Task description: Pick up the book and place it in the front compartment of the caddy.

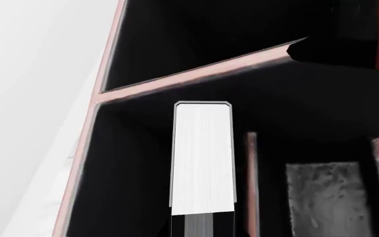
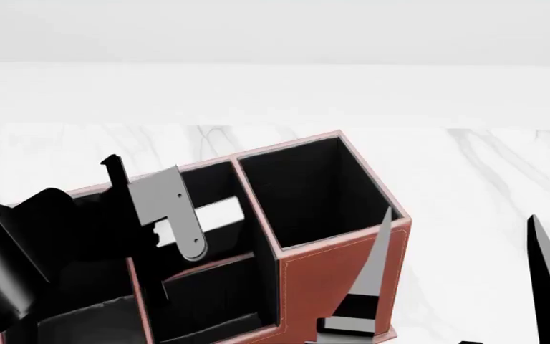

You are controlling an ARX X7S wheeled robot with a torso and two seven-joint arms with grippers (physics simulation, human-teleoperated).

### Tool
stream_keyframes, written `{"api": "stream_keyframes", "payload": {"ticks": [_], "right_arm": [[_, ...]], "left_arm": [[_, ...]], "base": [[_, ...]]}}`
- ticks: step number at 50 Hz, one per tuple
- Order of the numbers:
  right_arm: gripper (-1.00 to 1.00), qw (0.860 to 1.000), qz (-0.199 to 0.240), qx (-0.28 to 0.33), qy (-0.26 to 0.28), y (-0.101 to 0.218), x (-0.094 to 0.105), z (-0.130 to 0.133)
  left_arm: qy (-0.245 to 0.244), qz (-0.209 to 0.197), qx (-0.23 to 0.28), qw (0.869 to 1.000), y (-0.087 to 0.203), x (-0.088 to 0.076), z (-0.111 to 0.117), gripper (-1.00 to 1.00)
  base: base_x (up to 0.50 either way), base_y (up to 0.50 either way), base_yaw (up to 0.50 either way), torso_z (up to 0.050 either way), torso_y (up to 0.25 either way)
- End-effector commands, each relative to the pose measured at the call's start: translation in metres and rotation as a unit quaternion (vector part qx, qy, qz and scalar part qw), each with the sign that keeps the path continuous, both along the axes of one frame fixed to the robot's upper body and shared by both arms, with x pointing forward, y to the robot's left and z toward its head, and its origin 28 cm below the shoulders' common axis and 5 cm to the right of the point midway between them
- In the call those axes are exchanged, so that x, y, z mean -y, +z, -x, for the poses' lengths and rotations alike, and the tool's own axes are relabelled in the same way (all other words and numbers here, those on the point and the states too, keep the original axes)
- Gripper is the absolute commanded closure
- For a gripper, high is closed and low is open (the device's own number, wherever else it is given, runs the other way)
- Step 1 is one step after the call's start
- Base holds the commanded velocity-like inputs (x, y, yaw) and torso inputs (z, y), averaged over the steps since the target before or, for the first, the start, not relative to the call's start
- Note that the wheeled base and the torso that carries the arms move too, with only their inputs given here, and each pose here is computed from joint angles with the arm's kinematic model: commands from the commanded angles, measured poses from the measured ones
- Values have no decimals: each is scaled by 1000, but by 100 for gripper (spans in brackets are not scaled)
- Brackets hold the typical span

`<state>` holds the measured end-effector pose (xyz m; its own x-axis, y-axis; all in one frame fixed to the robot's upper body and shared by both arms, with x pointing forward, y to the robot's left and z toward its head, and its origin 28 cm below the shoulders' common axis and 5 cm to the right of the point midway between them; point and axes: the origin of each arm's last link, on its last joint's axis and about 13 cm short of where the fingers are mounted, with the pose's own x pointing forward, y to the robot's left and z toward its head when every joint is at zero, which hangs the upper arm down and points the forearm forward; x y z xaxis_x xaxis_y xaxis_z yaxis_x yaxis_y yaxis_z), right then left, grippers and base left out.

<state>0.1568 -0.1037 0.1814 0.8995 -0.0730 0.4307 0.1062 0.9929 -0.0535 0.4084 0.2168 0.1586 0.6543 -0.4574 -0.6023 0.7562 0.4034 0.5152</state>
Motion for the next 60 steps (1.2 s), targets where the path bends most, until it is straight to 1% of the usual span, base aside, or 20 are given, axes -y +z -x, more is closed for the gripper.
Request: {"api": "stream_keyframes", "payload": {"ticks": [1, 17, 23, 30, 50, 51, 60], "right_arm": [[-100, 1000, -2, -1, -1, 0, 1, 0], [-100, 1000, -3, -4, -2, -3, 2, -1], [-100, 1000, -2, -6, -3, -3, 1, -2], [-100, 1000, -2, -5, -3, -3, 2, -1], [-100, 1000, -2, -12, -2, -7, 1, -4], [-100, 1000, -2, -12, -2, -7, 1, -4], [-100, 1000, -3, -12, -2, -7, 1, -5]], "left_arm": [[-3, 4, 15, 1000, -1, 5, -7, 100], [2, 3, 2, 1000, -10, 6, -13, 100], [4, 6, -3, 1000, -10, 3, -14, 100], [-1, 6, -9, 1000, -12, 2, -14, 100], [-13, 4, -21, 1000, -15, 6, -13, 100], [-11, 3, -19, 1000, -15, 6, -13, -100], [-11, 2, -17, 1000, -14, 6, -13, -100]], "base": [[0, 0, 0, 0, 0], [0, 0, 0, 1, 1], [0, 0, 0, 0, 0], [0, 0, 0, 0, 0], [0, 0, 0, 0, 0], [0, 0, 0, 0, 10], [0, 0, 0, 0, 0]]}}
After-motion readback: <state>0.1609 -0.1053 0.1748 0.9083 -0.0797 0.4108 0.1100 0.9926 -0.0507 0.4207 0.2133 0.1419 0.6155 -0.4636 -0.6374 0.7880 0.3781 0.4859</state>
